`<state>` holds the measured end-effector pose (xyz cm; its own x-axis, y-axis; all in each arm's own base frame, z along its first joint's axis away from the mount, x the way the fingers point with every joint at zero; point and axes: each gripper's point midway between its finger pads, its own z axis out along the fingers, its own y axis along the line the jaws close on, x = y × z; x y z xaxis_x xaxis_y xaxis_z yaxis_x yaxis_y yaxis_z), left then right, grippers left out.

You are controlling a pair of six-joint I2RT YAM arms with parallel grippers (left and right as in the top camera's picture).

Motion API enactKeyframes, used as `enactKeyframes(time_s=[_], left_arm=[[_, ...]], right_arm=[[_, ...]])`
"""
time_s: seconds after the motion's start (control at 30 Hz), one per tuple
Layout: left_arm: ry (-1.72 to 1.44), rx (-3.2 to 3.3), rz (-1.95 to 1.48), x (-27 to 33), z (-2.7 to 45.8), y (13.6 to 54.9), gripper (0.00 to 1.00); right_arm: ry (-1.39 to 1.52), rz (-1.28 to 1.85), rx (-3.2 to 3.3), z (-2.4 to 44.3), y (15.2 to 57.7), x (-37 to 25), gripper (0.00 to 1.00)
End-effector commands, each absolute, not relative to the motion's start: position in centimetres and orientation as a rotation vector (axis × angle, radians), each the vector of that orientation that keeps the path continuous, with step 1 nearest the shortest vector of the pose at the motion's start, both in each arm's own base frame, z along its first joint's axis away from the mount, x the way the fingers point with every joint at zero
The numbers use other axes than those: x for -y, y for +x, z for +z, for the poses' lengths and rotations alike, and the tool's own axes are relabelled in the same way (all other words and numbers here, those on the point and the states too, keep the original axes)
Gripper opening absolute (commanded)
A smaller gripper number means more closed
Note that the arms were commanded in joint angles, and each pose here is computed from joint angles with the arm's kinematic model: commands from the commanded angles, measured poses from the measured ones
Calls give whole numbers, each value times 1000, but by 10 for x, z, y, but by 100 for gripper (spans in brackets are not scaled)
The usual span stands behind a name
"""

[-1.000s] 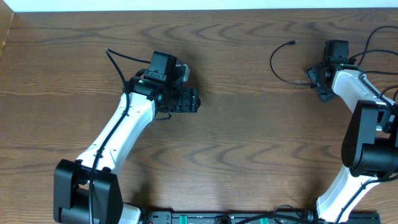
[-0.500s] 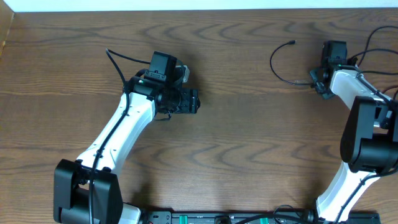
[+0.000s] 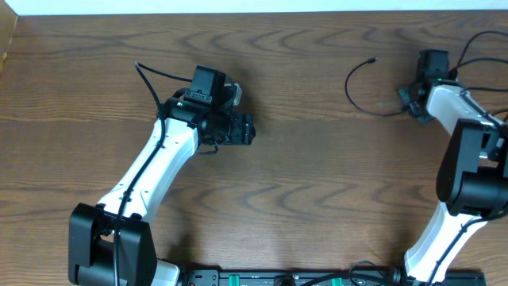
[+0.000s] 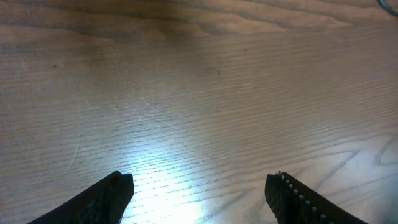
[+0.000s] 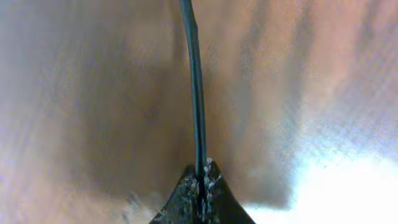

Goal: Untangle cables

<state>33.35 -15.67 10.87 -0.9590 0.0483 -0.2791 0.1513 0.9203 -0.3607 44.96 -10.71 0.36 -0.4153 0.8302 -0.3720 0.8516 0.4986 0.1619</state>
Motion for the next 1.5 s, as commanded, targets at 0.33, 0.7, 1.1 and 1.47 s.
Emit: enactKeyframes(time_s=[0.33, 0.7, 1.1, 1.47], left_arm=[[162, -2804, -551, 157, 113, 334, 74], [162, -2804, -552, 157, 114, 334, 73], [184, -2800, -553, 157, 114, 334, 73], [195, -2534, -416, 134, 196, 333, 69]], right_arm=[[1429, -322, -1777, 275, 351, 322, 1], [1715, 41, -1688, 210, 302, 387, 71], [1498, 351, -1989, 158, 348, 343, 99], [916, 534, -2112, 238, 365, 263, 99]])
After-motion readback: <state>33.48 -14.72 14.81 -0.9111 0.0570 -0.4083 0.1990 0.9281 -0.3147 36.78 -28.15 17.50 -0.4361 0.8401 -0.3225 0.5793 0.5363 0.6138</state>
